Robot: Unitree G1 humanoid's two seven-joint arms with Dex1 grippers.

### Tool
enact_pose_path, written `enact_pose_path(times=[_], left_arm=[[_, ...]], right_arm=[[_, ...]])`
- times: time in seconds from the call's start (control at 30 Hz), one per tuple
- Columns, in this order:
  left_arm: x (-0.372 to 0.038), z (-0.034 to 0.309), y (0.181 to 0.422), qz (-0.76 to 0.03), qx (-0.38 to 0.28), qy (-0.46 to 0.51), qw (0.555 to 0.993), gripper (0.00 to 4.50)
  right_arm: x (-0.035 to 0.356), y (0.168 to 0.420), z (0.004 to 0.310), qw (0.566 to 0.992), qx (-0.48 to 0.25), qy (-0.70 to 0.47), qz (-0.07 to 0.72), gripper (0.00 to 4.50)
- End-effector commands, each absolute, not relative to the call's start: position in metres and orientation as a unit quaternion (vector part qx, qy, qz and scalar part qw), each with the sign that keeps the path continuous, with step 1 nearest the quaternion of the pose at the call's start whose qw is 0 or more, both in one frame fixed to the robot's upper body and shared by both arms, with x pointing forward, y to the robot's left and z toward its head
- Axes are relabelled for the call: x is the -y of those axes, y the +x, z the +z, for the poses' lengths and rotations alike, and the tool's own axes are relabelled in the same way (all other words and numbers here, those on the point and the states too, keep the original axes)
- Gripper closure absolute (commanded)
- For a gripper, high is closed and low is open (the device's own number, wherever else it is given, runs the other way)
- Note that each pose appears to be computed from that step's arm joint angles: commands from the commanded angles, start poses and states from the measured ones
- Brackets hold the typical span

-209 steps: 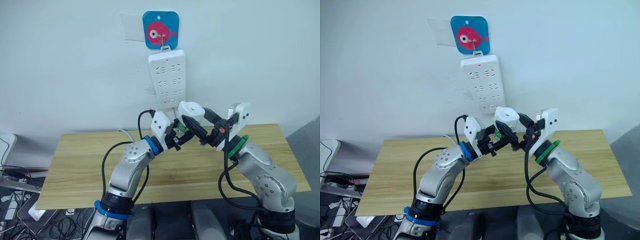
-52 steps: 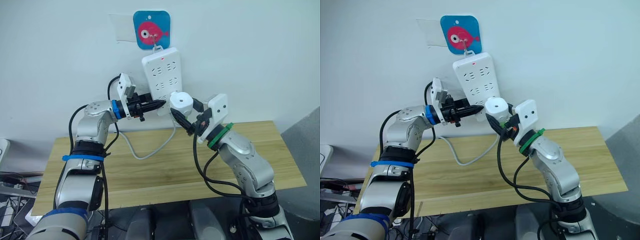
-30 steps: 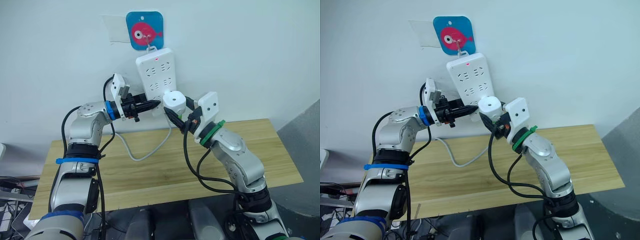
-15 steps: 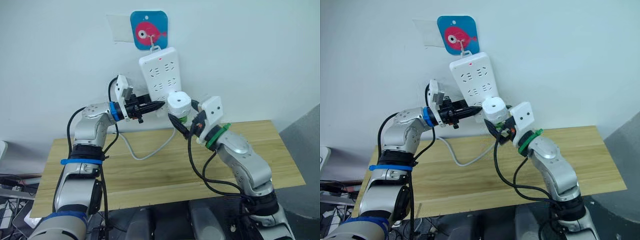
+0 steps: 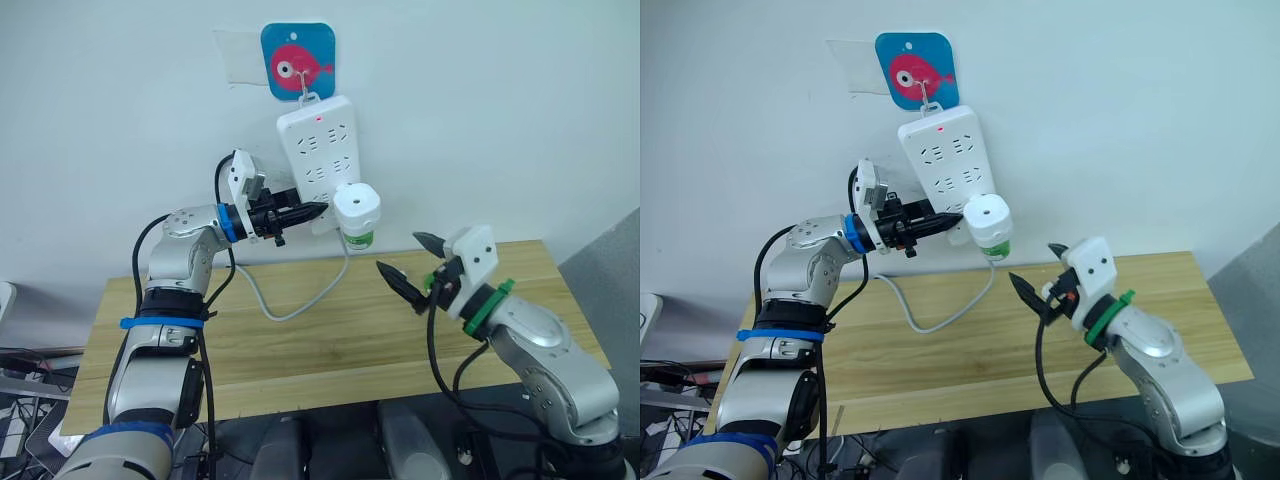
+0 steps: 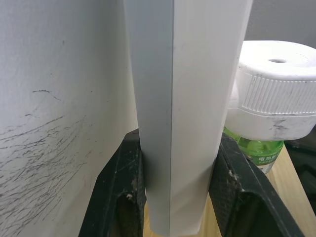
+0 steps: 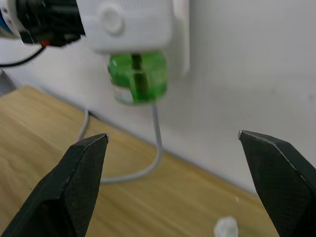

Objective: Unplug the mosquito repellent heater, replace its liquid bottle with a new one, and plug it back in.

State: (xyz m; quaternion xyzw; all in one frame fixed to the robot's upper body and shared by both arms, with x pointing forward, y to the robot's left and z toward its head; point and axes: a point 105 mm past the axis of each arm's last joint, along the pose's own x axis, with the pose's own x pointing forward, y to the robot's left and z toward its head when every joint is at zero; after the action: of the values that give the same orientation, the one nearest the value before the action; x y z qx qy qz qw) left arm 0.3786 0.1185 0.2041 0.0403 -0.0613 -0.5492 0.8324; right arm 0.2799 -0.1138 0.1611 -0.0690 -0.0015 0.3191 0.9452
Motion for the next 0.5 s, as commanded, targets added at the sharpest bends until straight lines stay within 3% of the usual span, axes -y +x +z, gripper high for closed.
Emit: enact_pose_path(times=[0.03, 0.07, 0.3, 0.5], left_arm=[[-0.117, 0.205, 0.376, -0.56, 0.063, 0.06, 0.824, 2.48], [-0.119, 0.204, 0.375, -0.558, 0.061, 0.059, 0.826, 2.33], [-0.146, 0.197, 0.369, -0.527, 0.046, 0.065, 0.846, 0.13], [-0.163, 0.191, 0.355, -0.503, 0.035, 0.068, 0.861, 0.06]], right_arm=[[0.122, 0.281, 0.167, 0.948, 0.024, -0.071, 0.309, 0.0], [0.124, 0.282, 0.164, 0.949, 0.021, -0.07, 0.305, 0.0], [0.131, 0.284, 0.154, 0.952, 0.014, -0.073, 0.298, 0.0], [0.128, 0.285, 0.152, 0.951, 0.016, -0.071, 0.302, 0.0]])
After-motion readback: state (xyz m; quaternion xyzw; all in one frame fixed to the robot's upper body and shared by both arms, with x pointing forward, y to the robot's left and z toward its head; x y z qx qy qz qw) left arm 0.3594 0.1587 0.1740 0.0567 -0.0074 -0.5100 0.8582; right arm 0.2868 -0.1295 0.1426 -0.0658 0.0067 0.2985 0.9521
